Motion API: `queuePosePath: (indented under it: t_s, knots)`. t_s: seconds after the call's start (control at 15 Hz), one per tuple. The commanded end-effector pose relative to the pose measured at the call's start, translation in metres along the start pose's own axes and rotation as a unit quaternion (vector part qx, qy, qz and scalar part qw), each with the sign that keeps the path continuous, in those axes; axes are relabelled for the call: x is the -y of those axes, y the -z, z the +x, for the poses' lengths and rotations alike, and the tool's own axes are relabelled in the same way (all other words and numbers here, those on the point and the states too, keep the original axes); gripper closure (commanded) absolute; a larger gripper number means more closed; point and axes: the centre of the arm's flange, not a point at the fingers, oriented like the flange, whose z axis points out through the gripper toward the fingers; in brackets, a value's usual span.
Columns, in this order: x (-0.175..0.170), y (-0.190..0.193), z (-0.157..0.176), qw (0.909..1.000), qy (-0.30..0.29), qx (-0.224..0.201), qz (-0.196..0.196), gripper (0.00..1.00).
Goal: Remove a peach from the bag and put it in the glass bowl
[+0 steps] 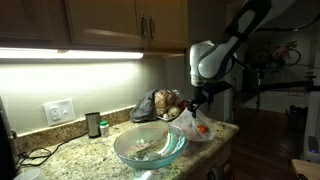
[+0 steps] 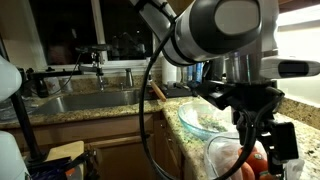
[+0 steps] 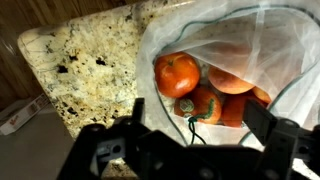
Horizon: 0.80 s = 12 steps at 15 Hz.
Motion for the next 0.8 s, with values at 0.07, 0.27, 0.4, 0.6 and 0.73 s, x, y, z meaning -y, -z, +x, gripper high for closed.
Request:
queuePosePath:
  t_s: [0.07,0.27,0.4,0.6,0.73]
  knots:
    - [0.003,-0.01,0.002,1.0,-0.003,-0.001,0.003,0.0]
    - [0.003,-0.021,0.006,0.9999,-0.007,0.006,0.007,0.0]
    - [0.003,-0.029,0.009,0.9999,-0.01,0.011,0.007,0.0]
    - [0.005,-0.038,0.017,0.9997,-0.014,0.017,0.007,0.0]
    - [0.007,-0.044,0.021,0.9996,-0.016,0.022,0.008,0.0]
